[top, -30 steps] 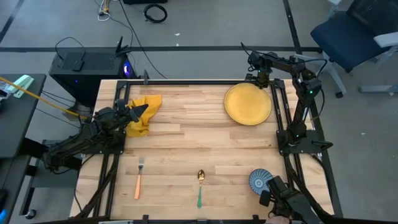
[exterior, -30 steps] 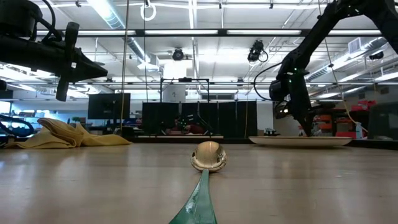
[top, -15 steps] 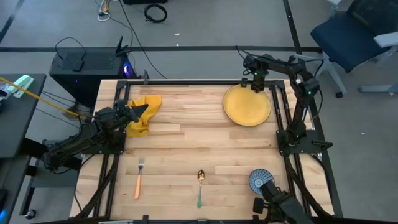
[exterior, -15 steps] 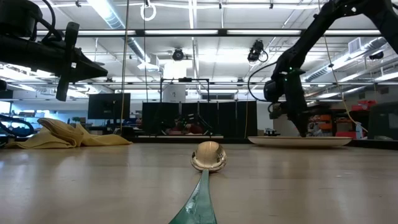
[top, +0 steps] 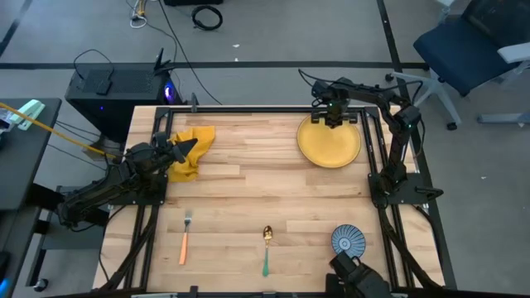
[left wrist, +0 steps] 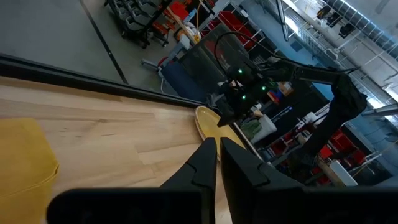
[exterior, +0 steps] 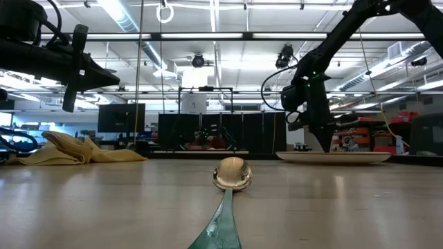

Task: Set table place
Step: Move the gold plate to the center of the table

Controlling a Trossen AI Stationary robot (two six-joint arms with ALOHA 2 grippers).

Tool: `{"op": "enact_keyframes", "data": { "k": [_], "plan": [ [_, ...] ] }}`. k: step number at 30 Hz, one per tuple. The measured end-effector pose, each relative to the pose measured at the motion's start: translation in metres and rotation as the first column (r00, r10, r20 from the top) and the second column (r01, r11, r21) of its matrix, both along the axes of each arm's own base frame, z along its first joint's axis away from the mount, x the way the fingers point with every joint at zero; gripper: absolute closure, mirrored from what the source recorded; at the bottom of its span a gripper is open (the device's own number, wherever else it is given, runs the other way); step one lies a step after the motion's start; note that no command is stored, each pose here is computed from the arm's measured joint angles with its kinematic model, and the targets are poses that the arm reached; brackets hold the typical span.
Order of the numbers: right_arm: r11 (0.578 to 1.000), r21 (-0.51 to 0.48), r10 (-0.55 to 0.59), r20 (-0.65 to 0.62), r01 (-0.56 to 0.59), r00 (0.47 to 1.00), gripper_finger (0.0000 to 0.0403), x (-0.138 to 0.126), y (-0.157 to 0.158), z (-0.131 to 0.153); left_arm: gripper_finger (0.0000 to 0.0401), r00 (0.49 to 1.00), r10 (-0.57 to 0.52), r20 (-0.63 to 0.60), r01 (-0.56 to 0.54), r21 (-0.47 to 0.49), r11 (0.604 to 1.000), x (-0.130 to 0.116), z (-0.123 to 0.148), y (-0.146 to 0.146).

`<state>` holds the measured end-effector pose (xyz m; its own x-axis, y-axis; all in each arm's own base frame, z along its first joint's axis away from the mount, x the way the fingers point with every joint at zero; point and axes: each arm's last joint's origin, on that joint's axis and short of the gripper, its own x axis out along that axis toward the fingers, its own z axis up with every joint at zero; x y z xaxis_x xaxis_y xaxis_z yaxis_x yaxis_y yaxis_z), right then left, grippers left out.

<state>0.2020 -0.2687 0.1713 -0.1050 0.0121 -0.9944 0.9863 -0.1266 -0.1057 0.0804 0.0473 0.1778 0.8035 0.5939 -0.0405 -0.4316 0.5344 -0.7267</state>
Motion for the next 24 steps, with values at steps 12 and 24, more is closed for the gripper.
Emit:
{"op": "enact_keyframes", "data": {
  "k": [12, 24],
  "plan": [
    [0.997, 0.076, 0.001, -0.033, 0.001, 0.999, 0.0402, -0.007, 0.023, -0.027, 0.0366, 1.000, -0.014, -0.001, 0.014, 0.001, 1.000, 0.000, 0.000, 0.000],
    [0.993, 0.043, 0.110, -0.020, -0.109, 0.994, 0.0402, 0.020, 0.038, -0.024, 0.0366, 1.000, -0.022, -0.004, 0.022, 0.002, 1.000, 0.000, 0.000, -0.001]
  ]
}}
